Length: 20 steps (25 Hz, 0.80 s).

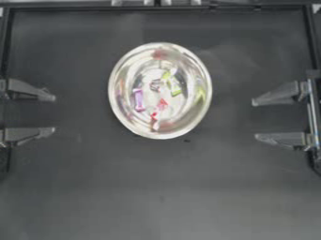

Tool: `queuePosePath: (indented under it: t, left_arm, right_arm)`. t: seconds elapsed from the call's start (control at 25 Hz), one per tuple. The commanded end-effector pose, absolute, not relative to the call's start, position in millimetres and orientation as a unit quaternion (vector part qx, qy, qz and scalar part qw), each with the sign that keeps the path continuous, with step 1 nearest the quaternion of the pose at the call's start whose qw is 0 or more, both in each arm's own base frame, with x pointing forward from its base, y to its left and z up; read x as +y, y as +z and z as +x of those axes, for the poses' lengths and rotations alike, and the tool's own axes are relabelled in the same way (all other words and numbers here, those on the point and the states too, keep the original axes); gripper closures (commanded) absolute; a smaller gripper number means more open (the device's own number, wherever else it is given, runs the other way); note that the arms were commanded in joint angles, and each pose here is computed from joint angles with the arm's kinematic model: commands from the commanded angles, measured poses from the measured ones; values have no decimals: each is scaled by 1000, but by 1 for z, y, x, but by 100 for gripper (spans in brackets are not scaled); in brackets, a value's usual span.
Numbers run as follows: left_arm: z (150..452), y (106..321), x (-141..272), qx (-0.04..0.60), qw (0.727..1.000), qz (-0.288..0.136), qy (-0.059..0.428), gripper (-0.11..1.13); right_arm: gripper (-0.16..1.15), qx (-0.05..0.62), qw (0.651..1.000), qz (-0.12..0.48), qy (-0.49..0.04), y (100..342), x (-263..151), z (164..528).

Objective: Put candies in bowl

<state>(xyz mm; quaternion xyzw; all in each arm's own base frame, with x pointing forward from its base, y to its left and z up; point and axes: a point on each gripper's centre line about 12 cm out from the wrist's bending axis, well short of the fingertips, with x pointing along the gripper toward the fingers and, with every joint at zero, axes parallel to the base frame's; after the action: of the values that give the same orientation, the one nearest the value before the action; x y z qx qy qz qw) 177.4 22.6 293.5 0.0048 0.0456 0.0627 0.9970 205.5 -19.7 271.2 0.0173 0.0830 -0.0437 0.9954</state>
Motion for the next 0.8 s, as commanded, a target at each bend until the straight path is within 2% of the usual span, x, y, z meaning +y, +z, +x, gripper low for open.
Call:
queuePosePath:
  t: [0.04,0.8]
  left_arm:
    - [173,297,22,32,997,6,64,8]
    - [146,300,22,-6,997,8,75,8]
  right_arm:
    - [3,64,997,14,-44,287,-21,210]
    - [3,43,998,10,-52,300,-24,208]
